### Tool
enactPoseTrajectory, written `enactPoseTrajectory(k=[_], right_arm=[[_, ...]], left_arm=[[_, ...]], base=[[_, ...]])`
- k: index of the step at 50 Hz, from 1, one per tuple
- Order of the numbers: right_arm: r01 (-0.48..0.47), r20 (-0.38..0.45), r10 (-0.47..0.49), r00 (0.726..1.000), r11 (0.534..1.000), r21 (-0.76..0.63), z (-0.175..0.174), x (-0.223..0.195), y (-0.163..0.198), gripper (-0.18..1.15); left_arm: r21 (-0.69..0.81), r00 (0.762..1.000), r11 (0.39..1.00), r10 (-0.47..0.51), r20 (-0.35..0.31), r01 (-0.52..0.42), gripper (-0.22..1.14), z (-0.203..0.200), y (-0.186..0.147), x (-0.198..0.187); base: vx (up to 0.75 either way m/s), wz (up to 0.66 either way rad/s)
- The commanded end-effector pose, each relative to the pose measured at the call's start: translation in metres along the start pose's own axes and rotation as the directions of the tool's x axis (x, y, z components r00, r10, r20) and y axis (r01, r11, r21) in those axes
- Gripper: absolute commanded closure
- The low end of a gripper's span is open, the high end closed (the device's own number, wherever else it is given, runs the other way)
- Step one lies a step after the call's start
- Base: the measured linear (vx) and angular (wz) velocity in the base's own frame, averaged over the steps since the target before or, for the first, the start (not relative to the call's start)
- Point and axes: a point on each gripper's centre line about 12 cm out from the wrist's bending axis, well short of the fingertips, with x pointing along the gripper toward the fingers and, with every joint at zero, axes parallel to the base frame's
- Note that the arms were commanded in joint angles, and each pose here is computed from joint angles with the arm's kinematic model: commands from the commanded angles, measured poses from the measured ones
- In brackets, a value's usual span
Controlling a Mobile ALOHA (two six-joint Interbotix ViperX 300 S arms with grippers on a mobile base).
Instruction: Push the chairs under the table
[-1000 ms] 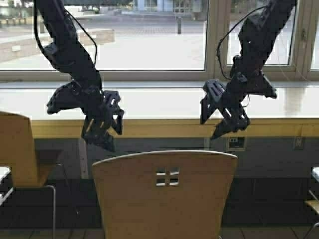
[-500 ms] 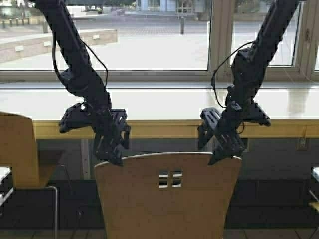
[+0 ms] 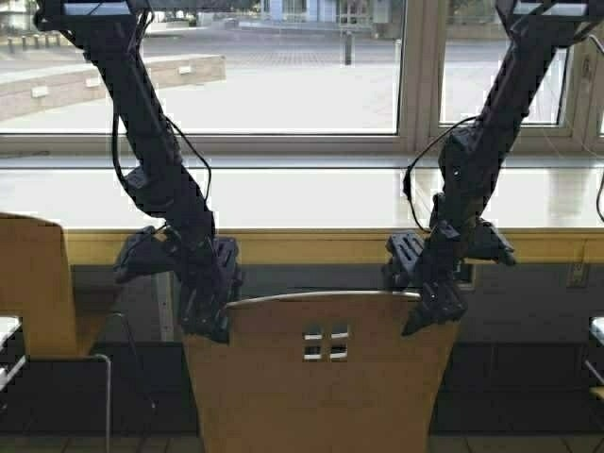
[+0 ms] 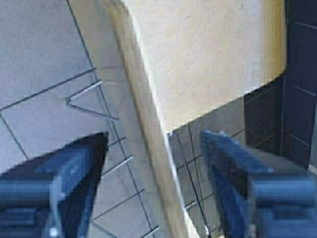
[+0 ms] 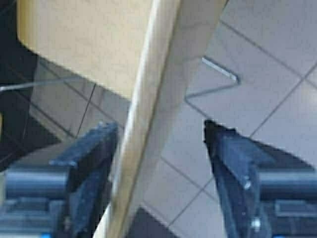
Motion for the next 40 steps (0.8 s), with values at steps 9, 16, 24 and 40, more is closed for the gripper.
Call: enactPoseTrajectory(k=[9,16,24,40], right_arm=[[-0.036,0.055,0.038,0.998,0.999,-0.031,0.004,-0.006,0.016,0.08],[-0.036,0.048,0.038,0.998,0.999,-0.028,0.003,-0.006,0.016,0.08],[-0.036,0.043,0.037,0.998,0.999,-0.026,0.003,-0.006,0.016,0.09],[-0.002,-0.017,0.002,1.000,1.000,-0.013,-0.006,-0.003,0.003,0.56]], left_arm=[[-0.019,0.999,0.999,-0.031,0.010,0.031,0.01,-0.009,-0.006,0.009],[-0.027,0.999,0.999,-0.033,0.010,0.033,0.01,-0.010,-0.006,0.008],[-0.028,0.999,0.999,-0.032,0.010,0.032,0.03,-0.009,-0.006,0.008],[-0.028,1.000,1.000,-0.004,-0.030,0.003,0.49,-0.014,-0.002,0.007]], base=[[0.02,0.02],[0.01,0.02],[0.02,0.02],[0.04,0.02]])
